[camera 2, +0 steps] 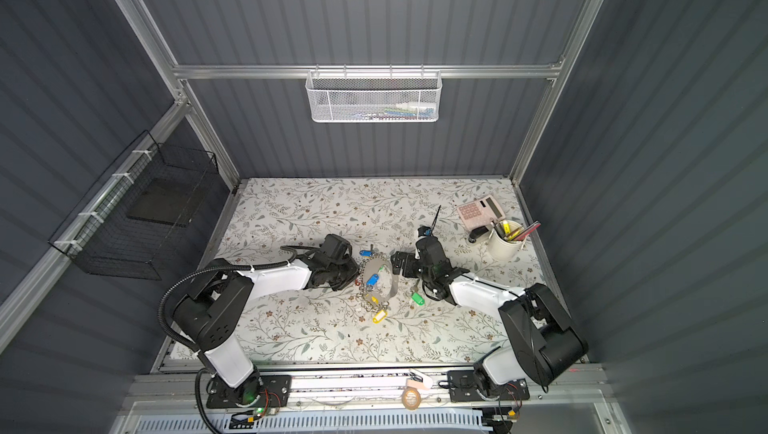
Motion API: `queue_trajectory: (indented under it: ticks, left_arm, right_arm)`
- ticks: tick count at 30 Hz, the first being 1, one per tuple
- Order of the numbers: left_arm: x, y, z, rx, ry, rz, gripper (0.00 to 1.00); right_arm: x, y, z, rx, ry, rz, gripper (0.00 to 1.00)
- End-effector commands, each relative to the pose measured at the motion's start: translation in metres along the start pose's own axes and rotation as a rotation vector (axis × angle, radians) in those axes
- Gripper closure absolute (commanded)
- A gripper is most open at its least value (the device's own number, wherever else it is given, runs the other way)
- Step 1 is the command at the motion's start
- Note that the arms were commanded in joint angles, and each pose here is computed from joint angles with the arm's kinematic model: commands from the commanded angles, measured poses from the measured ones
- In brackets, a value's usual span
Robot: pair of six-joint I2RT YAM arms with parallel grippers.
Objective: Put the keys on the keyring
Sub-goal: 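Lower the left gripper onto the silver keyring while the right gripper hovers beside it, then grasp the silver keyring with the left gripper and lift it up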
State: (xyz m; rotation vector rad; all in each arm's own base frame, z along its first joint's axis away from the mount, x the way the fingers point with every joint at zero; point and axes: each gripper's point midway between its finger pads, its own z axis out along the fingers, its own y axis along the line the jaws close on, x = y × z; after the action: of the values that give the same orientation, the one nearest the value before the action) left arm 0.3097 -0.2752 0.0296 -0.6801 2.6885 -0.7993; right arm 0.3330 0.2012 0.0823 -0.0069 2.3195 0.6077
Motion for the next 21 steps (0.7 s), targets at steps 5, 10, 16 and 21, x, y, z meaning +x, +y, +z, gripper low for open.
queue_trajectory:
  ticks: [5,10,16,21]
  left_arm:
    - [0.001,-0.001,0.006,-0.017,-0.002,0.002,0.89]
    - [-0.001,-0.003,0.007,-0.017,-0.010,0.003,0.94]
    - [-0.009,-0.009,-0.006,-0.038,-0.050,0.049,1.00]
    - [-0.024,-0.016,-0.032,-0.133,-0.095,0.181,1.00]
  right_arm:
    - [-0.005,0.005,0.000,-0.010,-0.005,0.003,0.01]
    - [-0.006,0.006,0.000,-0.013,-0.006,0.004,0.01]
    - [-0.006,0.007,-0.001,-0.017,-0.005,0.003,0.01]
    - [-0.008,0.007,-0.003,-0.014,-0.013,0.001,0.01]
